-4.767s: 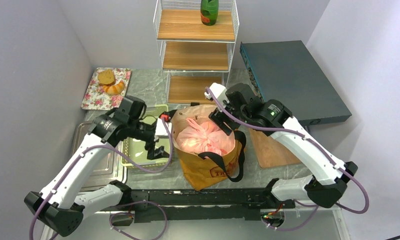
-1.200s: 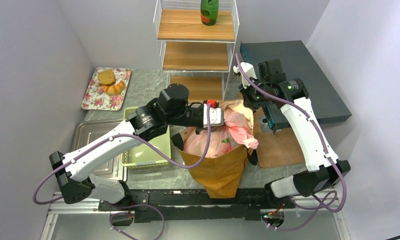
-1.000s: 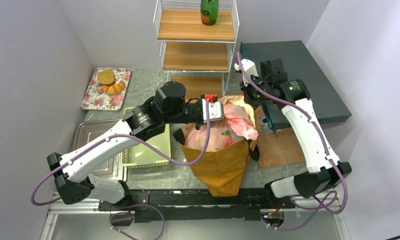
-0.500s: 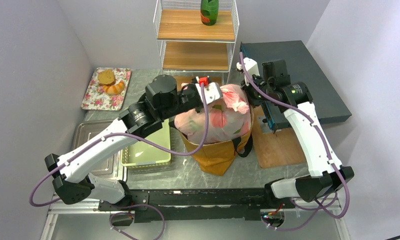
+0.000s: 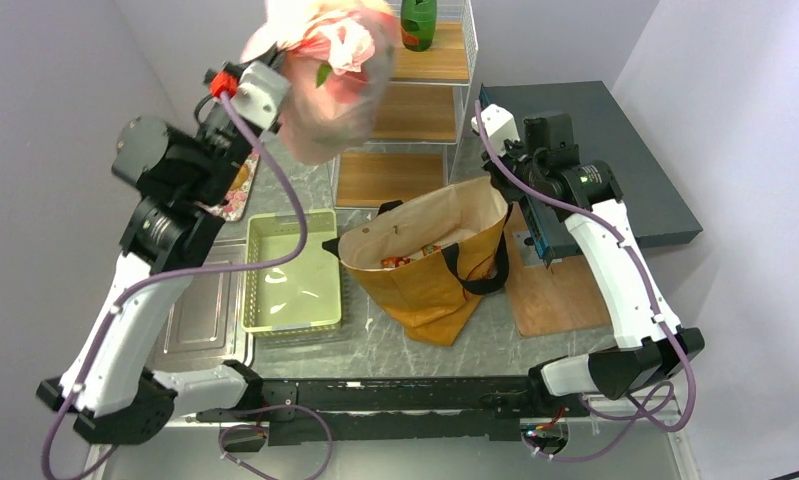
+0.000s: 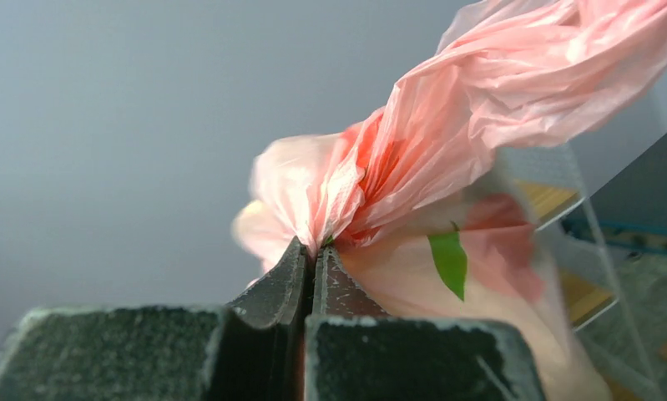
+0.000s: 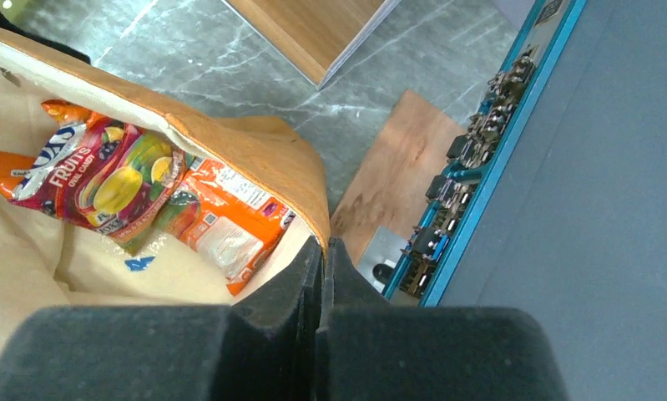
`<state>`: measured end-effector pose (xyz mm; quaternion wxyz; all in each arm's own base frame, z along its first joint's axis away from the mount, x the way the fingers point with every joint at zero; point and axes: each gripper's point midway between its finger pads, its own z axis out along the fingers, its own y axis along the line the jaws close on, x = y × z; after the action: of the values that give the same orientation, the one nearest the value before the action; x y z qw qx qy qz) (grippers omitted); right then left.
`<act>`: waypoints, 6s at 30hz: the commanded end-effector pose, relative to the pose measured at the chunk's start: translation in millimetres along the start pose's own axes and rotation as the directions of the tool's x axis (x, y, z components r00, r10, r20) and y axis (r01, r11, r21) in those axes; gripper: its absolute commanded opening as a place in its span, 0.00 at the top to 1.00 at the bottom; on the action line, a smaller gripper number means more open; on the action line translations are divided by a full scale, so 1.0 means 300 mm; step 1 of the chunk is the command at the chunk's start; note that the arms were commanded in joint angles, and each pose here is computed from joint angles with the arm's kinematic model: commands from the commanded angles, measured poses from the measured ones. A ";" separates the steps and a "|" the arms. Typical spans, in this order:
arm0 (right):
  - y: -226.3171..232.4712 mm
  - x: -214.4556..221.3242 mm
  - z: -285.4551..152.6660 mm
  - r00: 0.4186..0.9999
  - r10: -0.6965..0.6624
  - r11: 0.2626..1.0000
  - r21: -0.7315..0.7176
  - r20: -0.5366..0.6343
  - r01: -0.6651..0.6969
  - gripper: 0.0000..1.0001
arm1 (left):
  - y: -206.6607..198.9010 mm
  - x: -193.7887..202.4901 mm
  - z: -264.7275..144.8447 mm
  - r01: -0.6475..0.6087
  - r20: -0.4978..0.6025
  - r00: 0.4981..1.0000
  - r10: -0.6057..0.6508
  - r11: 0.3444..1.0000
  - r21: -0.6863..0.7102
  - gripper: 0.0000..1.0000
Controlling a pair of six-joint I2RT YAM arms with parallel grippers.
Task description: Untie the knot of the grocery bags and take out the mixed food
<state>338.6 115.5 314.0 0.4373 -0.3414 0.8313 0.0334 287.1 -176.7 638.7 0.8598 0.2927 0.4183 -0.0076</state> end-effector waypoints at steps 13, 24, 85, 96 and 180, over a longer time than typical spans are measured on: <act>-0.085 -0.296 -0.041 0.930 -0.148 0.987 0.105 0.337 0.120 1.00 | -0.175 0.417 -0.414 0.119 -0.298 0.952 -0.063 0.978 0.173 1.00; -0.041 -0.345 -0.063 0.863 -0.216 0.976 0.090 0.457 0.196 1.00 | -0.613 0.518 -0.472 0.341 -0.353 0.924 -0.148 0.735 0.586 1.00; 0.439 0.181 -0.023 0.992 -0.067 0.866 -0.488 0.104 0.110 0.32 | -0.983 0.720 -0.667 0.597 -0.638 0.760 -0.124 0.521 0.610 0.51; 0.492 -0.146 -0.129 0.927 -0.066 0.816 -0.514 0.370 0.264 0.29 | -0.733 0.546 -0.638 0.525 -0.550 0.820 -0.156 0.586 0.617 0.22; 0.649 -0.064 0.307 0.987 -0.138 0.756 -0.635 0.077 0.156 1.00 | -1.009 0.701 -0.873 0.316 -0.389 0.911 0.134 0.377 0.871 1.00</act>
<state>245.2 339.8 183.5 0.2108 -0.5813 0.7092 0.3387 171.4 -246.2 193.6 0.4305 0.6821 0.5508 -0.2144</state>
